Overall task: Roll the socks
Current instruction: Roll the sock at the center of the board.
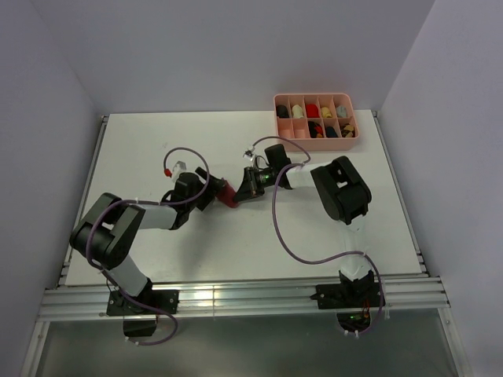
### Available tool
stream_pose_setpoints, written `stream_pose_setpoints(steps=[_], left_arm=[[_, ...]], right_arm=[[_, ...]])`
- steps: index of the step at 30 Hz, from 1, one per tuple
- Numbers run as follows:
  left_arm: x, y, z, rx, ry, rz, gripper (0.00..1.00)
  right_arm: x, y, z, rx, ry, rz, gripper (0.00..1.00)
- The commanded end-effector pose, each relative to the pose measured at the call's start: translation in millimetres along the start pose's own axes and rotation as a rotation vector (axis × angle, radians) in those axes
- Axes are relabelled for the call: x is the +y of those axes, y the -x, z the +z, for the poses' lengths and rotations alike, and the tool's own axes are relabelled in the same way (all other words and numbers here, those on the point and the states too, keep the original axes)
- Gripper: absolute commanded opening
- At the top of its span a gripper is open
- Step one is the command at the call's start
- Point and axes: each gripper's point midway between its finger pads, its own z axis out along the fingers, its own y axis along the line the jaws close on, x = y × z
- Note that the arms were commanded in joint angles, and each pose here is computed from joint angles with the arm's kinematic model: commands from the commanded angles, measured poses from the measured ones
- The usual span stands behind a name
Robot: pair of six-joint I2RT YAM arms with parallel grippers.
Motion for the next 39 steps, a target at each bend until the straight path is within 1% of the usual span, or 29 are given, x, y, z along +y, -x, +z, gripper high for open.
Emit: stream_pose_setpoints(steps=[1, 6, 11, 12, 14, 15, 17, 18, 20, 21, 23, 24, 25, 26, 27, 28, 29, 30, 32, 34, 35, 36, 37, 38, 39], left_arm=[[17.1, -10.9, 1.4, 0.035, 0.037, 0.057, 0.8], [13.8, -12.5, 10.9, 0.048, 0.036, 0.074, 0.75], [25.1, -20.9, 17.4, 0.078, 0.067, 0.071, 0.68], [26.2, -21.7, 17.4, 0.081, 0.071, 0.068, 0.65], [32.4, -25.1, 18.0, 0.095, 0.098, 0.068, 0.6], [32.8, -25.4, 18.7, 0.098, 0.106, 0.067, 0.53], [37.9, -27.9, 19.2, 0.116, 0.141, 0.071, 0.45], [38.6, -28.8, 19.0, 0.122, 0.148, 0.077, 0.37], [38.8, -30.0, 19.6, 0.133, 0.17, 0.084, 0.29], [44.7, -32.5, 17.5, 0.149, 0.199, 0.093, 0.24], [41.5, -32.7, 17.6, 0.157, 0.21, 0.103, 0.18], [43.3, -33.9, 16.7, 0.165, 0.221, 0.114, 0.16], [43.0, -33.9, 15.7, 0.175, 0.242, 0.121, 0.15], [43.8, -35.1, 14.7, 0.183, 0.255, 0.131, 0.13], [44.9, -35.5, 13.8, 0.19, 0.264, 0.148, 0.12], [45.6, -35.6, 12.3, 0.203, 0.292, 0.158, 0.12], [45.6, -36.2, 11.6, 0.211, 0.301, 0.177, 0.12], [50.6, -38.1, 8.3, 0.228, 0.333, 0.187, 0.12], [44.9, -36.8, 8.1, 0.234, 0.343, 0.215, 0.12], [40.8, -34.9, 8.0, 0.235, 0.357, 0.228, 0.12], [44.6, -36.3, 5.1, 0.247, 0.385, 0.244, 0.12], [44.4, -36.6, 4.5, 0.25, 0.395, 0.252, 0.12], [40.7, -34.7, 5.8, 0.247, 0.398, 0.256, 0.13], [43.3, -36.3, 3.2, 0.257, 0.416, 0.264, 0.12], [41.7, -36.3, 2.9, 0.26, 0.417, 0.266, 0.13]], right_arm=[[-31.8, -32.3, 2.5, 0.075, -0.086, 0.157, 0.0], [-32.9, -27.3, 1.8, 0.075, -0.085, 0.16, 0.0], [-35.6, -25.7, 1.7, 0.082, -0.104, 0.16, 0.0], [-36.7, -25.9, 1.6, 0.081, -0.11, 0.161, 0.0], [-37.7, -25.3, 0.9, 0.081, -0.121, 0.155, 0.0], [-38.0, -25.1, 0.3, 0.08, -0.127, 0.151, 0.0], [-37.1, -20.9, -3.5, 0.063, -0.159, 0.118, 0.0], [-37.0, -19.5, -5.5, 0.057, -0.172, 0.103, 0.04], [-38.3, -16.1, -10.7, 0.032, -0.227, 0.061, 0.1], [-28.8, -6.8, -16.4, 0.004, -0.237, 0.021, 0.21], [-28.5, -0.6, -25.0, -0.039, -0.305, -0.034, 0.33], [-15.2, 11.5, -34.2, -0.086, -0.324, -0.084, 0.43], [-9.8, 17.3, -37.5, -0.116, -0.343, -0.121, 0.48], [-18.0, 17.5, -45.3, -0.146, -0.419, -0.144, 0.52], [1.5, 35.2, -56.2, -0.222, -0.431, -0.223, 0.57], [1.2, 28.1, -57.7, -0.226, -0.462, -0.265, 0.6], [0.7, 37.6, -68.8, -0.282, -0.54, -0.306, 0.64], [16.0, 48.4, -77.0, -0.338, -0.556, -0.37, 0.65], [20.3, 48.0, -81.5, -0.357, -0.64, -0.485, 0.69], [30.1, 51.3, -84.4, -0.377, -0.686, -0.599, 0.7], [39.5, 46.8, -75.3, -0.368, -0.686, -0.659, 0.71], [43.5, 52.4, -76.6, -0.4, -0.717, -0.698, 0.73], [46.0, 50.1, -74.1, -0.393, -0.727, -0.748, 0.73], [54.1, 46.1, -64.3, -0.385, -0.714, -0.783, 0.74], [56.8, 49.6, -63.4, -0.406, -0.729, -0.808, 0.75]])
